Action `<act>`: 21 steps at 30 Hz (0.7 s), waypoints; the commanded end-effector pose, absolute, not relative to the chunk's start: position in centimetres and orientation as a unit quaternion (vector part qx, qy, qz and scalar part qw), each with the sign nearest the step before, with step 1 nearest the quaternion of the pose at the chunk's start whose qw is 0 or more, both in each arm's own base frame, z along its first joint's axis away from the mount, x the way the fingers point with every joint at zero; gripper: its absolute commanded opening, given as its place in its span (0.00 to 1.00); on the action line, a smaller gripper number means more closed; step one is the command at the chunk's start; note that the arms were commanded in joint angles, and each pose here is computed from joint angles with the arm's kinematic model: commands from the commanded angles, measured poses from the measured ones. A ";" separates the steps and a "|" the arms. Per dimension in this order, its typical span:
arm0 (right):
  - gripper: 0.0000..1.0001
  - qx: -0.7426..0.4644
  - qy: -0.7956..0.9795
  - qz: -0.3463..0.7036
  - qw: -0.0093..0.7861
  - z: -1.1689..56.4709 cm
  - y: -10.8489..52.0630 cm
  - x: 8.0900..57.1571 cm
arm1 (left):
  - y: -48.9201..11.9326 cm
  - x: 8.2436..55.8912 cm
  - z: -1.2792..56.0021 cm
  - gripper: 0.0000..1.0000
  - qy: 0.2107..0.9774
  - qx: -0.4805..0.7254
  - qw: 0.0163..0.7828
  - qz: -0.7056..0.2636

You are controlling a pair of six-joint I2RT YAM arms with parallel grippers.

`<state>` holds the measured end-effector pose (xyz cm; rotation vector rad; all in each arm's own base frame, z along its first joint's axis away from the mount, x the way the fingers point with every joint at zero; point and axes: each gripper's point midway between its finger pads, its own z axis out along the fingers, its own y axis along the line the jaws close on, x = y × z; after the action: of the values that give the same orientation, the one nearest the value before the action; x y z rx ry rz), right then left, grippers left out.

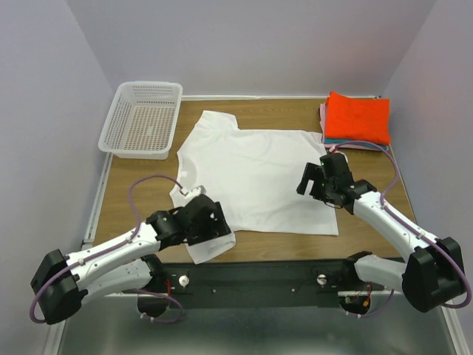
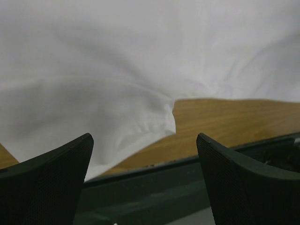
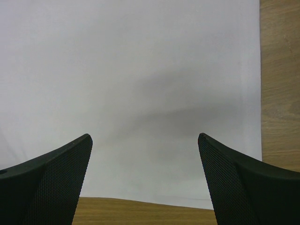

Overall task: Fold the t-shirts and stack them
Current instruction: Fold the tshirt

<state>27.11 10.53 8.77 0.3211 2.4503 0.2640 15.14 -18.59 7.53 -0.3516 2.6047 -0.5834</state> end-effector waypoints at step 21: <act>1.00 0.105 0.946 0.081 0.296 7.0 9.9 25.8 | -18.6 9.2 1.8 0.86 0.945 -0.280 0.119 -0.117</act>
<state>26.33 10.27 7.45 0.2992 2.4976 0.2380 8.07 -19.79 2.62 -0.6789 2.8475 -0.4158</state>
